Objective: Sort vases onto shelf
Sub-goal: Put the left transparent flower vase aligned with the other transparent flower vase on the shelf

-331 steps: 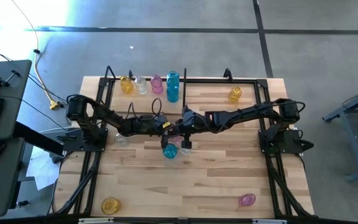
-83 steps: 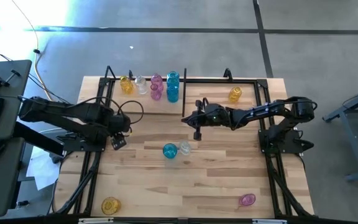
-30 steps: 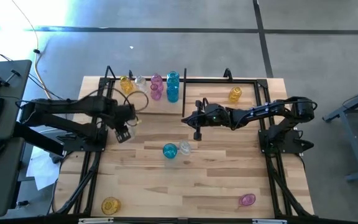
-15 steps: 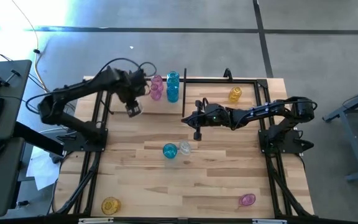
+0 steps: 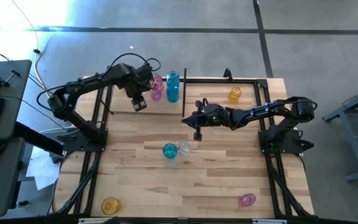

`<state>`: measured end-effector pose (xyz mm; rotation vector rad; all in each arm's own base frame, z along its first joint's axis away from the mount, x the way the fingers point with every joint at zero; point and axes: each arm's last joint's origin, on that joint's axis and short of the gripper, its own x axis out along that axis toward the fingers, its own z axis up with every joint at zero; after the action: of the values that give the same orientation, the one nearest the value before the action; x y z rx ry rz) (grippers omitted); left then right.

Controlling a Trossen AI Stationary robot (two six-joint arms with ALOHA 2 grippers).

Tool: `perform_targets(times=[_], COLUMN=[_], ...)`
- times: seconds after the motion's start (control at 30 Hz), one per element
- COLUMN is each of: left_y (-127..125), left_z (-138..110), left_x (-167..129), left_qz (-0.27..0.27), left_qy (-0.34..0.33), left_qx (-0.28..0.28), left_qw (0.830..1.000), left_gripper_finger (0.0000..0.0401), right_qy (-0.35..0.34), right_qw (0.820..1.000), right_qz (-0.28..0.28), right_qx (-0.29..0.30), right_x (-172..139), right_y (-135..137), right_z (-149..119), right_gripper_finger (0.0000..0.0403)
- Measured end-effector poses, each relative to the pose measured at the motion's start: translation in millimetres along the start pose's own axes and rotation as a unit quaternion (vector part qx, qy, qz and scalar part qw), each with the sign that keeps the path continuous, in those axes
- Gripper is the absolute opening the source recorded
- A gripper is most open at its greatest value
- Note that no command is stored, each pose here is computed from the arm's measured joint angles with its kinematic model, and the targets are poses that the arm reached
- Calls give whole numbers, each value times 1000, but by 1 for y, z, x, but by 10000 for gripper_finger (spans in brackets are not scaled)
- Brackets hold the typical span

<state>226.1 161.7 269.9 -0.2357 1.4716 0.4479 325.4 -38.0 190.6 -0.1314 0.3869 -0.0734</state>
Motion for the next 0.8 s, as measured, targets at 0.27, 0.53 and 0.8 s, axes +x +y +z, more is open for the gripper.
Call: perform_targets(times=[0.27,0.53,0.8], left_y=[2,3,4], left_z=[0,0,2], left_x=[1,1,1], left_qz=[0,20,42], left_qy=[0,4,-7], left_qx=[2,7,9], left_qw=[1000,1000,999], left_gripper_finger=[175,186,187], right_qy=[-2,-2,-2], right_qw=[1000,1000,1000], right_qz=[11,12,12], right_qx=[2,2,2], right_x=[0,0,0], right_y=[1,1,1], right_z=[0,0,0], right_gripper_finger=[0,0,0])
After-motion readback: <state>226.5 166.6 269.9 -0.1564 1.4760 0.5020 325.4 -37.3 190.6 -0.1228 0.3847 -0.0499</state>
